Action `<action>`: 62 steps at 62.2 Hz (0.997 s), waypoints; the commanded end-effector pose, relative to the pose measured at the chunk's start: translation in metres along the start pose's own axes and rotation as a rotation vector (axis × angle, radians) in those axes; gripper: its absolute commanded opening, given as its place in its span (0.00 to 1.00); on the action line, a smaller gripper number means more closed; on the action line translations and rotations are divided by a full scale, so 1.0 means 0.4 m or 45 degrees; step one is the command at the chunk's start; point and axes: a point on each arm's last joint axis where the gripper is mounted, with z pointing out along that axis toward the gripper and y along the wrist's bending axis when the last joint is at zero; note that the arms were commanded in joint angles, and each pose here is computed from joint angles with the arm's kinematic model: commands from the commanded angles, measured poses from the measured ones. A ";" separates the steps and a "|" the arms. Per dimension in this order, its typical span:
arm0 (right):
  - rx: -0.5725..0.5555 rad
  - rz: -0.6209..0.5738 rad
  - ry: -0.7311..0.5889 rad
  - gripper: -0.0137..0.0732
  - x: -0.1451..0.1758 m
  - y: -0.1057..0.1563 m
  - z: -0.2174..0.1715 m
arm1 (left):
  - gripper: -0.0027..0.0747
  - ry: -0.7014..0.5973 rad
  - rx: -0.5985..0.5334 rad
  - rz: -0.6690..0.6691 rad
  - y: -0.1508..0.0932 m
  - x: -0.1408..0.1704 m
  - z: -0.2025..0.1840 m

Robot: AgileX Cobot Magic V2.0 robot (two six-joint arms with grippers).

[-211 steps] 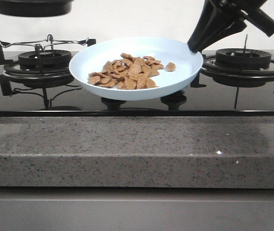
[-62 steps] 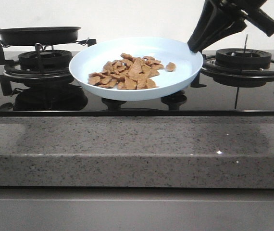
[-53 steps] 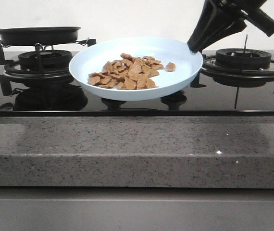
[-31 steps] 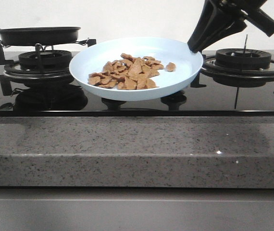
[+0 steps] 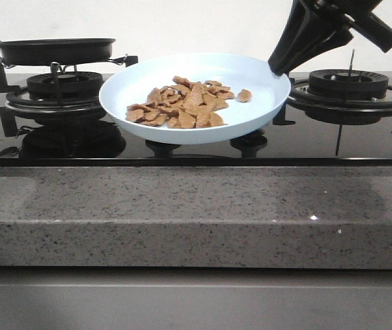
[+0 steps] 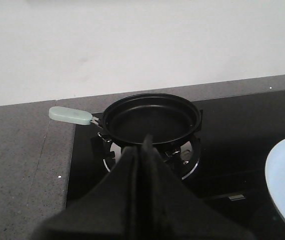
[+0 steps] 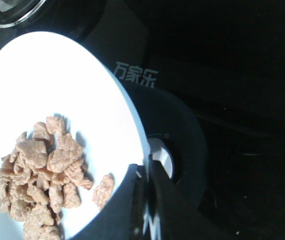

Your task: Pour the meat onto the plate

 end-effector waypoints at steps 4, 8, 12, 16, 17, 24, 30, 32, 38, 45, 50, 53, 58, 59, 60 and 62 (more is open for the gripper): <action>-0.054 -0.014 -0.119 0.10 -0.019 0.037 -0.056 | 0.01 -0.140 -0.054 -0.015 0.008 -0.039 -0.013; -0.054 -0.014 -0.119 0.10 -0.019 0.037 -0.056 | 0.01 -0.140 -0.054 -0.015 0.008 -0.039 -0.013; -0.053 -0.013 -0.121 0.10 -0.020 0.036 -0.055 | 0.01 -0.140 -0.053 -0.017 0.008 -0.039 -0.013; -0.051 -0.013 -0.127 0.10 -0.021 0.036 -0.055 | 0.01 -0.141 -0.053 -0.020 0.008 -0.039 -0.013; -0.051 -0.013 -0.129 0.10 -0.021 0.036 -0.055 | 0.01 -0.141 -0.053 -0.020 0.008 -0.039 -0.013; -0.050 -0.012 -0.135 0.10 -0.022 0.036 -0.055 | 0.01 -0.143 -0.055 -0.020 0.008 -0.039 -0.013; -0.051 -0.008 -0.145 0.10 -0.024 0.036 -0.055 | 0.01 -0.147 -0.057 -0.020 0.008 -0.040 -0.014; -0.055 -0.005 -0.146 0.10 -0.025 0.037 -0.055 | 0.01 -0.147 -0.057 -0.020 0.008 -0.040 -0.014; -0.070 0.014 -0.163 0.10 -0.030 0.038 -0.060 | 0.01 -0.147 -0.057 -0.020 0.008 -0.040 -0.014; -0.072 0.042 -0.193 0.10 -0.053 0.033 -0.071 | 0.01 -0.147 -0.057 -0.020 0.008 -0.040 -0.014; -0.078 0.043 -0.210 0.10 -0.083 0.028 -0.083 | 0.01 -0.147 -0.057 -0.020 0.008 -0.040 -0.014; -0.084 0.048 -0.212 0.10 -0.103 0.024 -0.088 | 0.01 -0.147 -0.057 -0.020 0.008 -0.040 -0.014; -0.106 0.078 -0.189 0.10 -0.139 0.014 -0.081 | 0.01 -0.148 -0.057 -0.025 0.008 -0.040 -0.014; -0.110 0.083 -0.183 0.10 -0.149 0.011 -0.079 | 0.01 -0.148 -0.057 -0.025 0.008 -0.040 -0.014; -0.113 0.080 -0.191 0.10 -0.156 0.013 -0.082 | 0.01 -0.148 -0.057 -0.025 0.008 -0.040 -0.014; -0.123 0.082 -0.185 0.10 -0.174 0.009 -0.077 | 0.01 -0.148 -0.057 -0.025 0.008 -0.040 -0.014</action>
